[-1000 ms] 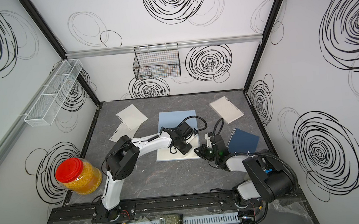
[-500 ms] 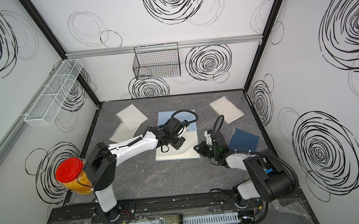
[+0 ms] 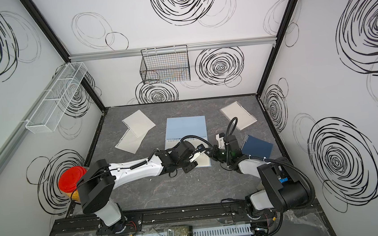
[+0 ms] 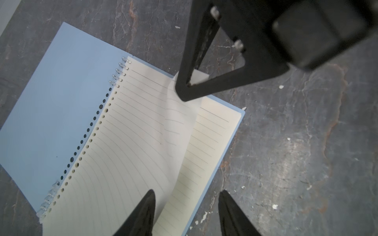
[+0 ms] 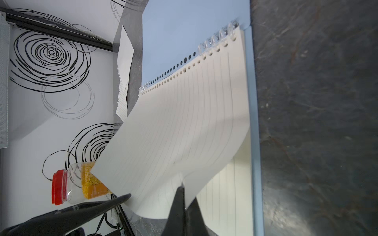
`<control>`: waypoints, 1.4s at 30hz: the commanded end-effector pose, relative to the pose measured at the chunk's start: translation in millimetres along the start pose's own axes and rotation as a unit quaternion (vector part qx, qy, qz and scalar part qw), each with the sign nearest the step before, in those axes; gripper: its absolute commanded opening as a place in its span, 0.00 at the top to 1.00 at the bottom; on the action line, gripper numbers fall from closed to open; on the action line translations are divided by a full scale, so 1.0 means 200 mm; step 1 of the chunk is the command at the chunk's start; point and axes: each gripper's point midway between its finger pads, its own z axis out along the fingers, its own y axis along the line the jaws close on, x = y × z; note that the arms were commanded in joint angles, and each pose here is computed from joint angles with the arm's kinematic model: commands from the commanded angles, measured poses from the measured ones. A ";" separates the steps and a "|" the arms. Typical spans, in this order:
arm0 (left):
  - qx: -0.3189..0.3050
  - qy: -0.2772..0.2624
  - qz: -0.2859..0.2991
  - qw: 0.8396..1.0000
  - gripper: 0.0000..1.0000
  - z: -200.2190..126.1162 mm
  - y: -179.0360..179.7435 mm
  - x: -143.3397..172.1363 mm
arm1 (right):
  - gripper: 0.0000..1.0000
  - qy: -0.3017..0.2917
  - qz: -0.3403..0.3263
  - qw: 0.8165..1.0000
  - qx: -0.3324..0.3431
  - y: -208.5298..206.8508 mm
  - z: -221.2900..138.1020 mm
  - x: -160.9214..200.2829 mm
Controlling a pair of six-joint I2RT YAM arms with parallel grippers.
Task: Tear off pages from different notebooks
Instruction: Tear off the paper from the notebook.
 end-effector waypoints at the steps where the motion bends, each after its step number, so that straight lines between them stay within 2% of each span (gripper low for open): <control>1: -0.044 -0.009 0.029 0.999 0.47 0.04 0.07 -0.09 | 0.99 0.002 -0.007 1.000 -0.005 0.03 0.00 -0.03; 9: -0.087 0.037 0.063 0.994 0.49 0.14 0.09 -0.08 | 0.98 0.001 -0.008 1.000 -0.007 0.04 0.00 -0.03; 16: -0.107 0.049 0.077 0.990 0.54 0.15 0.10 -0.09 | 0.96 0.001 -0.008 1.000 -0.007 0.04 -0.01 -0.03; 20: -0.101 0.051 0.076 0.991 0.60 0.15 0.10 -0.08 | 0.88 -0.001 -0.008 1.000 -0.007 0.04 -0.01 -0.04; 24: -0.099 0.055 0.072 0.991 0.65 0.16 0.11 -0.08 | 0.73 -0.002 -0.007 1.000 -0.004 0.04 -0.02 -0.04; 26: -0.097 0.058 0.072 0.991 0.66 0.16 0.11 -0.07 | 0.70 -0.005 -0.007 1.000 -0.003 0.04 -0.03 -0.04; 29: -0.092 0.059 0.073 0.991 0.67 0.17 0.11 -0.08 | 0.68 -0.009 -0.007 1.000 -0.002 0.04 -0.05 -0.05; 35: -0.079 0.063 0.072 0.992 0.67 0.19 0.08 -0.07 | 0.59 -0.031 -0.005 0.999 0.004 0.03 -0.11 -0.08; 42: -0.070 0.062 0.070 0.993 0.68 0.22 0.07 -0.09 | 0.57 -0.046 -0.001 0.999 0.017 -0.02 -0.18 -0.08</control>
